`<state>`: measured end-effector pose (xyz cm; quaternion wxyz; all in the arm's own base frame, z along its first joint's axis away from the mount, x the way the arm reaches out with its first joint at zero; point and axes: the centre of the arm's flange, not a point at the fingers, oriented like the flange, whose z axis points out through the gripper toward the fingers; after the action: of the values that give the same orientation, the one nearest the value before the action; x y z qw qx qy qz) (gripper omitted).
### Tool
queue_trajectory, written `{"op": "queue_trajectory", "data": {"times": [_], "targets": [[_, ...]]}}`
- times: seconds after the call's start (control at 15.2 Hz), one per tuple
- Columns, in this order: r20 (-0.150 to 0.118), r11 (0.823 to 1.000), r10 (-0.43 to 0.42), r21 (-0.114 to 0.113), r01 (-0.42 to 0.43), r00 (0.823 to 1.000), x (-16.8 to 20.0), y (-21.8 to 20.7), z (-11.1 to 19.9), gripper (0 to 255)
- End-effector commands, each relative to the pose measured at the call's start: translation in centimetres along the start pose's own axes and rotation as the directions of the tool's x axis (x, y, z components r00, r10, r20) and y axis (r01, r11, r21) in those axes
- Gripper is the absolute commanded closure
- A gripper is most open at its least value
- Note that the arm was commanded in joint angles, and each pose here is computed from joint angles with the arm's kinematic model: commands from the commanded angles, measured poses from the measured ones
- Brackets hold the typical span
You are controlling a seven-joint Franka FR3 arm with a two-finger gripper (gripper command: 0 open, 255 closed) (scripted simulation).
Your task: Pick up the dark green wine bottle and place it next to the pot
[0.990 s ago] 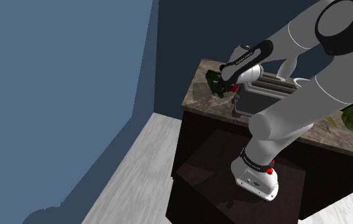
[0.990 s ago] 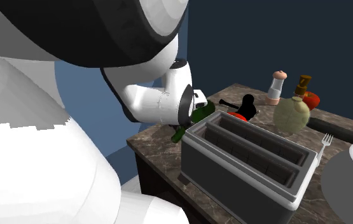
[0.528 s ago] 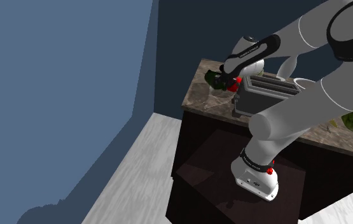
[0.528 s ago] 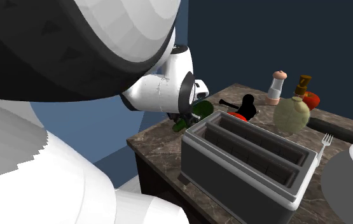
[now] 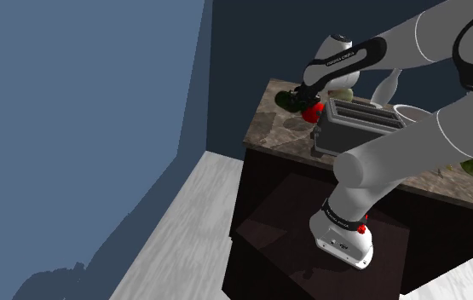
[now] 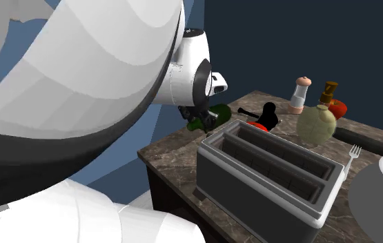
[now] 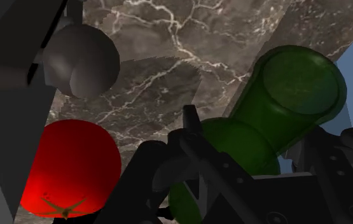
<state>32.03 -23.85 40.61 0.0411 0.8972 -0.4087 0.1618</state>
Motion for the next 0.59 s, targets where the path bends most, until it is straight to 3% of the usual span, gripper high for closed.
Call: {"op": "queue_trajectory", "data": {"times": [0.0,0.53], "targets": [[0.0,1.0,0.0,0.0,0.0,1.0,0.2,0.0,-1.1,255],[0.0,1.0,0.0,0.0,0.0,1.0,1.6,-0.2,-5.1,255]]}}
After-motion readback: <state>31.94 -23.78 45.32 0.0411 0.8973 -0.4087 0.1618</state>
